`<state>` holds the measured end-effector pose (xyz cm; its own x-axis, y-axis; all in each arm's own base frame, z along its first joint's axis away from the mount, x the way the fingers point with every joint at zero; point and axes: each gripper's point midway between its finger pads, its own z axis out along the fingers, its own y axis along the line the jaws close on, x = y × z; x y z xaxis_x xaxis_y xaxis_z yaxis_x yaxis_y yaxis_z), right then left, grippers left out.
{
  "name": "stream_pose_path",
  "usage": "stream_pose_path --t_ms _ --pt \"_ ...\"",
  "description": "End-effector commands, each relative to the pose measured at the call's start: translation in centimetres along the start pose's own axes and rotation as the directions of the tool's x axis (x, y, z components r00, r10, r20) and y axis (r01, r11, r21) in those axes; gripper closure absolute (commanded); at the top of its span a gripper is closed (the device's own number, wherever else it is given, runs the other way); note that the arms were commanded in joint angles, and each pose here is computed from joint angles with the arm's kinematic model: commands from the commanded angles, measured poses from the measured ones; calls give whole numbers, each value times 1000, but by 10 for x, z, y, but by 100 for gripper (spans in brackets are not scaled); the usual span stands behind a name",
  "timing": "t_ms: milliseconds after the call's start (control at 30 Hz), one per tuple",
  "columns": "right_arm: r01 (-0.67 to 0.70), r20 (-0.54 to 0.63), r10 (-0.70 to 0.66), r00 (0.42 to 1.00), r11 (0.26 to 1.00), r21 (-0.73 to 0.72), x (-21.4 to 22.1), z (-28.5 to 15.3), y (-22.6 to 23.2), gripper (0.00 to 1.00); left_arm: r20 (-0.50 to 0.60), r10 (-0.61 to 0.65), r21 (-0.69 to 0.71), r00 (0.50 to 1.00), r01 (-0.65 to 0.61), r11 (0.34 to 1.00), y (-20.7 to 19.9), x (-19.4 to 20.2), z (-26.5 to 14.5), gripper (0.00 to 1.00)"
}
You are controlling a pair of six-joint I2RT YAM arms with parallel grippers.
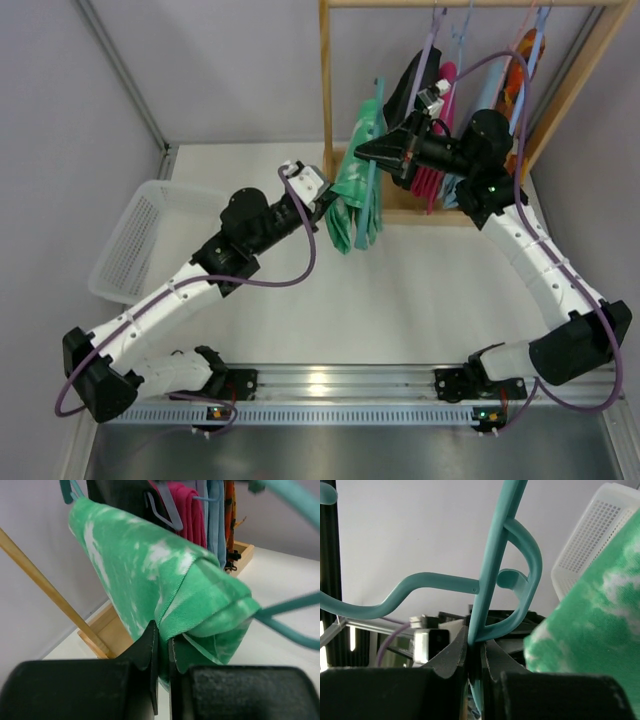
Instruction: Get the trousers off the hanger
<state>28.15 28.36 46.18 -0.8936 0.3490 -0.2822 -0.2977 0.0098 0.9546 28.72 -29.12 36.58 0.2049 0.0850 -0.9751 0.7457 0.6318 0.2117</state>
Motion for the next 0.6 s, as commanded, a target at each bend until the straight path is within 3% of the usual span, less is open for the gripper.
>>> stream_pose_path --t_ms 0,267,567 --pt "164 -48 -173 984 975 -150 20 -17 37 100 208 -2 -112 978 26 993 32 -89 -3 100" --pt "157 -86 -173 981 973 -170 21 -18 6 100 317 -31 -246 948 113 963 70 -165 -14 100" --pt "133 -110 -155 982 973 -188 18 -28 -27 100 416 -72 -300 906 212 930 101 -212 -26 100"
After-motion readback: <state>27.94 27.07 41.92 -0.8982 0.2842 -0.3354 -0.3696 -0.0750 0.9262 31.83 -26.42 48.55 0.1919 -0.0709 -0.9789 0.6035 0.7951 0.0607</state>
